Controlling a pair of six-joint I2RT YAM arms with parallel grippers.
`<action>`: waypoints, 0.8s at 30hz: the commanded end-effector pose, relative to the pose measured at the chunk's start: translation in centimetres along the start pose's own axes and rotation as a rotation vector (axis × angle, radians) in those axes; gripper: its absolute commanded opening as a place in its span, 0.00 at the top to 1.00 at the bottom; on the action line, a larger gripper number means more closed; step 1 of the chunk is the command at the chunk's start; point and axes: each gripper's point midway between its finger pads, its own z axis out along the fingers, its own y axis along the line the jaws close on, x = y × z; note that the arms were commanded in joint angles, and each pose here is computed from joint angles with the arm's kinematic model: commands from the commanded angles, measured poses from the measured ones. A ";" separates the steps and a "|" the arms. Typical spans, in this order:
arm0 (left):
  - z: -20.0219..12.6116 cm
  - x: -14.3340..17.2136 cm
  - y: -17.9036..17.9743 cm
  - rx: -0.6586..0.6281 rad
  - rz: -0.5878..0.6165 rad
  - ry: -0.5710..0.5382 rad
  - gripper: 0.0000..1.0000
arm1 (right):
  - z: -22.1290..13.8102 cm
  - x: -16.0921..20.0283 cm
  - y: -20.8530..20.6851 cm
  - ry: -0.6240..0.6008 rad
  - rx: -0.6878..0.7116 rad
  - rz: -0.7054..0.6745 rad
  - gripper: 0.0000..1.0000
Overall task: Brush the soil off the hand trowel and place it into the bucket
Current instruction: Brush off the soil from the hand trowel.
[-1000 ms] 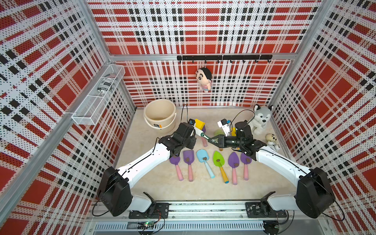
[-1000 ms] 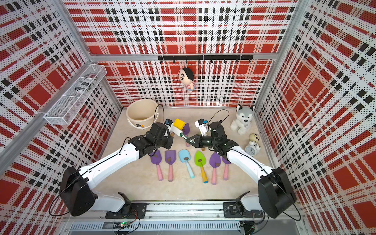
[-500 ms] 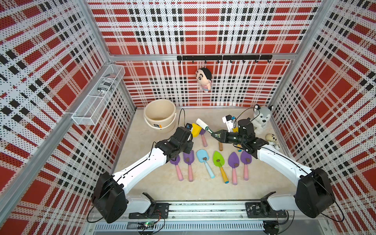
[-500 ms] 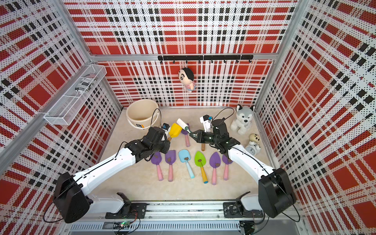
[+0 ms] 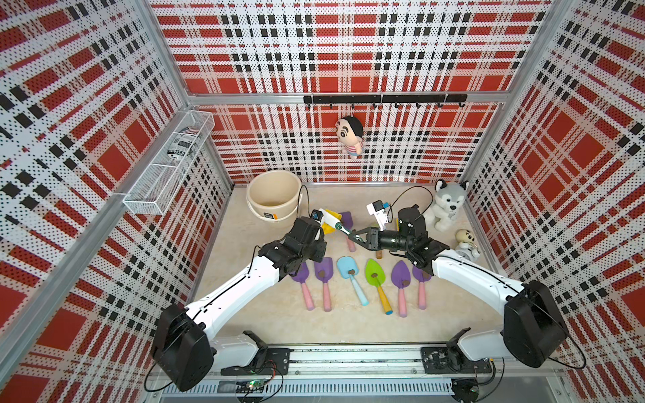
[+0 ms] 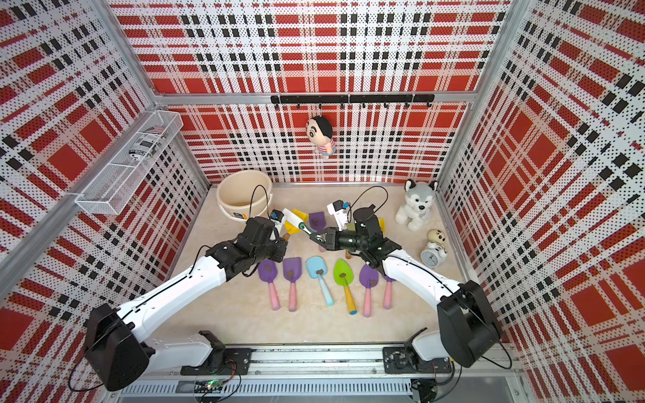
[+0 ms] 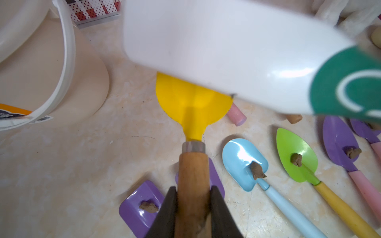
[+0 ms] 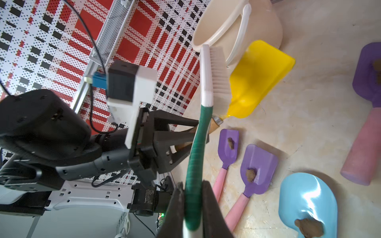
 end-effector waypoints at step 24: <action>-6.1 -4.3 1.6 0.171 -0.153 -0.095 1.00 | -7.3 -6.5 -6.3 -0.293 0.524 -0.459 1.00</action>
